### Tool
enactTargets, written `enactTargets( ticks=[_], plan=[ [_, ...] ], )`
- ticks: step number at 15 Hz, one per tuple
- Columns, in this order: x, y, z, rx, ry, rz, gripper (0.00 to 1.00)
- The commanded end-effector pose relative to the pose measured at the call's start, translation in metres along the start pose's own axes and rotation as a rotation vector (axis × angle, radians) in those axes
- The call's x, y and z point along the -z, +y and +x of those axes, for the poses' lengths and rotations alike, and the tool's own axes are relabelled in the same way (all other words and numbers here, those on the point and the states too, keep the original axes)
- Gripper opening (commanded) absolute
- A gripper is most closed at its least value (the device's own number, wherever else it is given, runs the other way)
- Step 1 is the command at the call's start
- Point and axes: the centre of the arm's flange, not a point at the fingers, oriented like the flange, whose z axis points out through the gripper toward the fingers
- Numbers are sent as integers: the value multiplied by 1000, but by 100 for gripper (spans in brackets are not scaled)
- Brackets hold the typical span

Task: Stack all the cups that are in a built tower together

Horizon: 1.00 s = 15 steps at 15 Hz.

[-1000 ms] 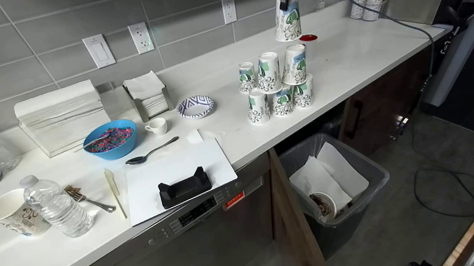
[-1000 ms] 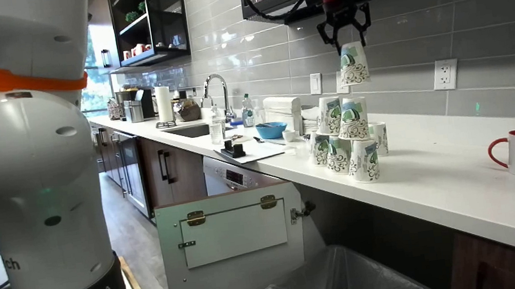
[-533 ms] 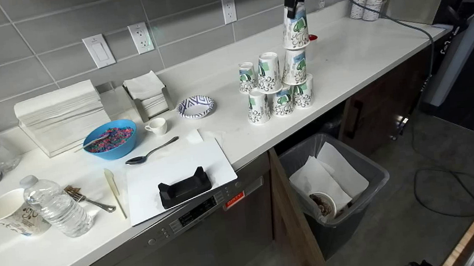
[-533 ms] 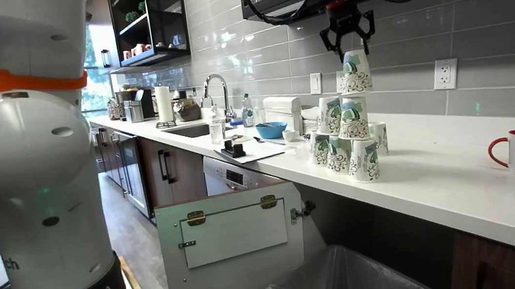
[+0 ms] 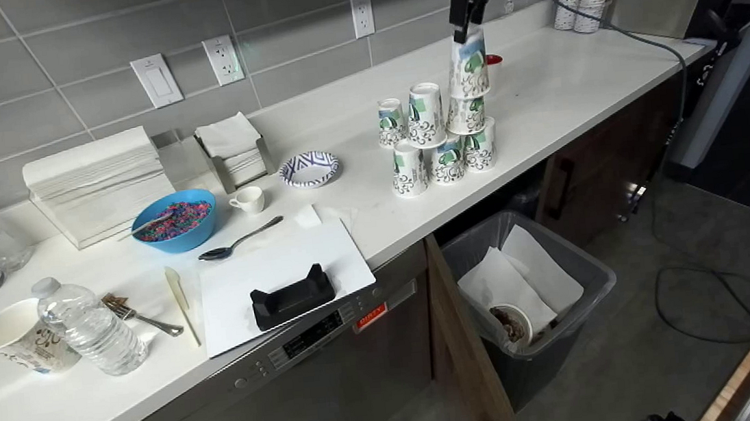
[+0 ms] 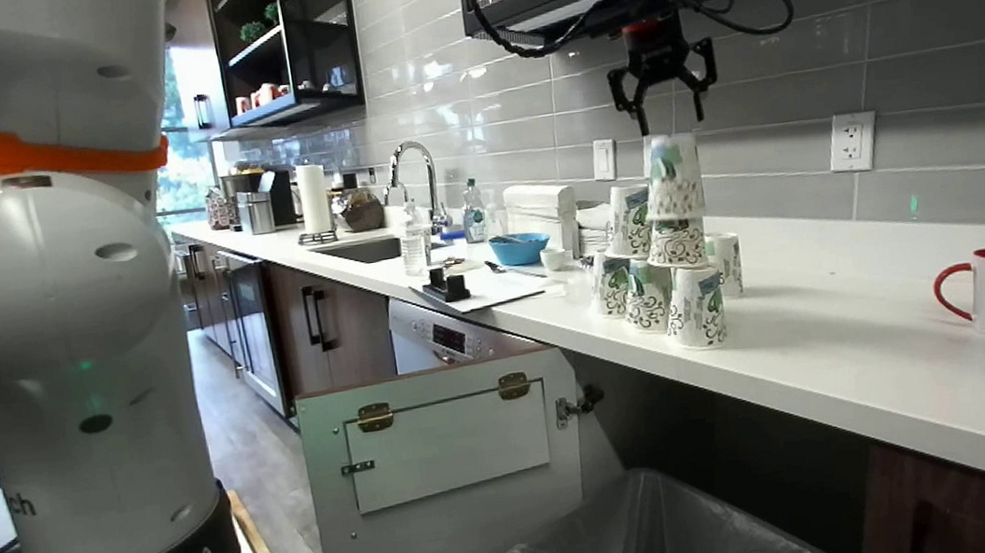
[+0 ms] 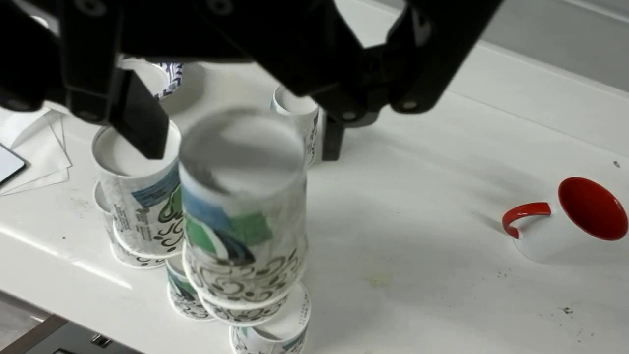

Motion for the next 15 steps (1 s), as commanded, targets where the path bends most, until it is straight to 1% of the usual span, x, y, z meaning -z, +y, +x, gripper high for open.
enactTargets(
  ticks=[1, 4, 8, 15],
  plan=[
    [-7, -4, -8, 0, -15, 31, 100],
    [-13, -4, -9, 1, -24, 40, 100],
    [-33, -4, -8, 1, -41, 63, 100],
    [-68, 2, -5, 6, -76, 73, 100]
  ],
)
